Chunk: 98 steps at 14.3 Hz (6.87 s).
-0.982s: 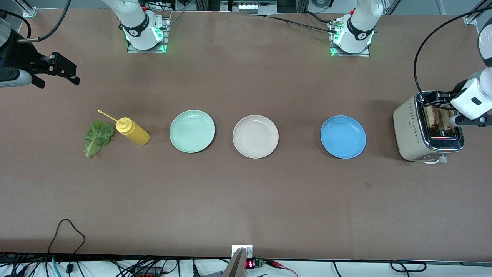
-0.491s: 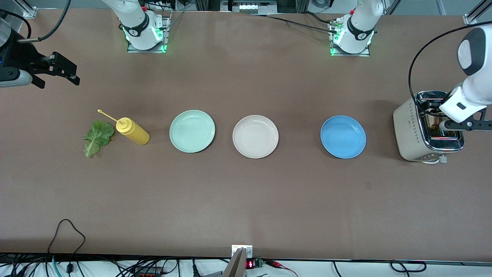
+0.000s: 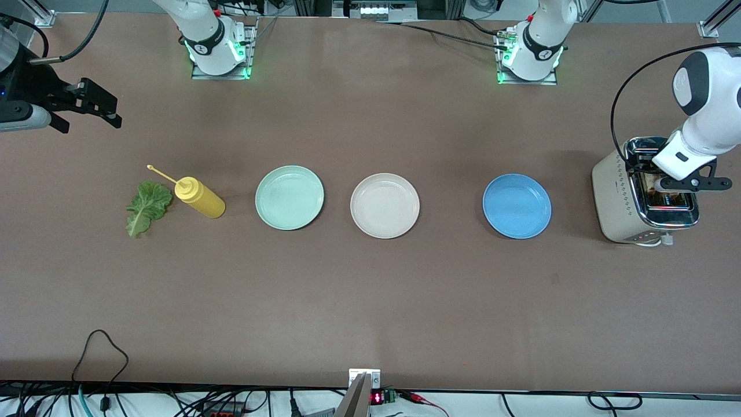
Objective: Make sandwich in beige plate with both arms
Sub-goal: 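Grasp the bread slice with the left gripper and lift it out, then carry the bread slice with the left gripper onto the beige plate, then release the bread with the left gripper while the right gripper reaches the bottle, then grasp the yellow bottle with the right gripper while the left gripper withdraws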
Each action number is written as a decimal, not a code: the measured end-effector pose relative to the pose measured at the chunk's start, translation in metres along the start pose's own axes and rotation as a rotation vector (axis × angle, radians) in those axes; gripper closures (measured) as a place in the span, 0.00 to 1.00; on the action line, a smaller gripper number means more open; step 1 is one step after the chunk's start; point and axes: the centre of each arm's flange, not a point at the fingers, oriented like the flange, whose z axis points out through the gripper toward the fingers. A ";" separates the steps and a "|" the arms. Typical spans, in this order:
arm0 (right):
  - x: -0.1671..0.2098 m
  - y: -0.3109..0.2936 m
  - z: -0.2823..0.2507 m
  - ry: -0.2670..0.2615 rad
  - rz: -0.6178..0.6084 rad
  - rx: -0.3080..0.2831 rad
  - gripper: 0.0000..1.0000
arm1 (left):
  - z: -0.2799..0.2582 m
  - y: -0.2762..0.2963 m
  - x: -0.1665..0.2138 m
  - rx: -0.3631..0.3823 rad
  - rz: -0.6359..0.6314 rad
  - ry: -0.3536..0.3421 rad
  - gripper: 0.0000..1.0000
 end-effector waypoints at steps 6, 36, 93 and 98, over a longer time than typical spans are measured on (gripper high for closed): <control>0.000 0.000 0.000 0.000 0.000 0.000 0.00 | 0.006 -0.008 -0.005 -0.004 -0.003 -0.008 0.81; 0.000 -0.001 0.000 -0.001 -0.001 0.000 0.00 | -0.135 0.359 0.106 -0.726 0.164 -0.192 0.93; -0.043 0.200 0.521 1.047 -0.979 1.058 0.00 | -0.012 0.363 0.123 -0.744 0.603 -0.121 0.00; -0.042 0.163 0.536 1.142 -1.052 1.048 0.00 | -0.064 0.325 0.121 -0.445 0.553 -0.273 0.00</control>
